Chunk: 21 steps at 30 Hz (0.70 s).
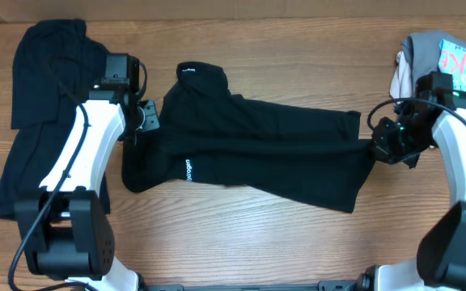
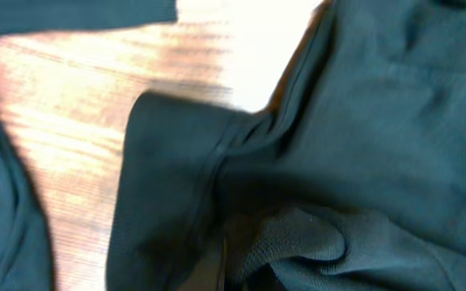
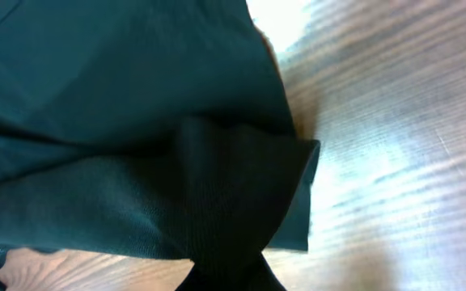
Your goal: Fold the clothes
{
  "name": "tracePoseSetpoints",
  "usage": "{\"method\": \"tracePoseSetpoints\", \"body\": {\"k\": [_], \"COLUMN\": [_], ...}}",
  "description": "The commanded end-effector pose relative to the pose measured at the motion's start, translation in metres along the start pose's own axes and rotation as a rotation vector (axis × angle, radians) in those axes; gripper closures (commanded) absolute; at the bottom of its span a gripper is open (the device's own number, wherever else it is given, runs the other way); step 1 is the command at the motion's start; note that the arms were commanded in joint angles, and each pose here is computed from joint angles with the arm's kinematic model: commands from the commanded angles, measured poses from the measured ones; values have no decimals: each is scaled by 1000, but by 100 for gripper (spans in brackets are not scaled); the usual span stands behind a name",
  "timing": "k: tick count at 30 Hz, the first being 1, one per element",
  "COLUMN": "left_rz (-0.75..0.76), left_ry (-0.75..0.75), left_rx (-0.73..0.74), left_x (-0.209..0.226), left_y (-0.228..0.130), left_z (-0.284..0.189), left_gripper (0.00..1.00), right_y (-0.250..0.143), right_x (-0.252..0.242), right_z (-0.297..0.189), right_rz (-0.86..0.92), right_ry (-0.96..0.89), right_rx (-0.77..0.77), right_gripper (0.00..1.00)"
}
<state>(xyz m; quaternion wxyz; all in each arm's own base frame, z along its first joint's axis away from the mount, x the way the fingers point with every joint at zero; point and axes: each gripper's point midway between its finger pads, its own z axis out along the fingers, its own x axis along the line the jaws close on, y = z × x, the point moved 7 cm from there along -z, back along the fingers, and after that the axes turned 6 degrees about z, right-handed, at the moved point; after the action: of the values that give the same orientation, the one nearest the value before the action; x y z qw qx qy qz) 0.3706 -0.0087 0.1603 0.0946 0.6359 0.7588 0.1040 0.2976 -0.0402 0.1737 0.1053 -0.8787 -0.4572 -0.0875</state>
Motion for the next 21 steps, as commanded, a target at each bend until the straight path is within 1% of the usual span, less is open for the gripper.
{"method": "tracePoseSetpoints", "body": {"k": [1, 5, 8, 21], "left_rz": [10, 10, 10, 9], "left_ry": [-26, -30, -29, -34], "left_rx": [-23, -40, -41, -70], "left_x": [-1, -2, -2, -3], "left_y": [7, 11, 12, 17], "left_z": [6, 11, 13, 13], "left_gripper": [96, 96, 96, 96], "right_y": [3, -3, -6, 5], "right_x": [-4, -14, -18, -9], "right_z": [17, 41, 51, 53], "right_rz": [31, 55, 64, 36], "right_ry": [-26, -38, -42, 13], "right_rx": [21, 49, 58, -8], "right_gripper": [96, 96, 96, 96]}}
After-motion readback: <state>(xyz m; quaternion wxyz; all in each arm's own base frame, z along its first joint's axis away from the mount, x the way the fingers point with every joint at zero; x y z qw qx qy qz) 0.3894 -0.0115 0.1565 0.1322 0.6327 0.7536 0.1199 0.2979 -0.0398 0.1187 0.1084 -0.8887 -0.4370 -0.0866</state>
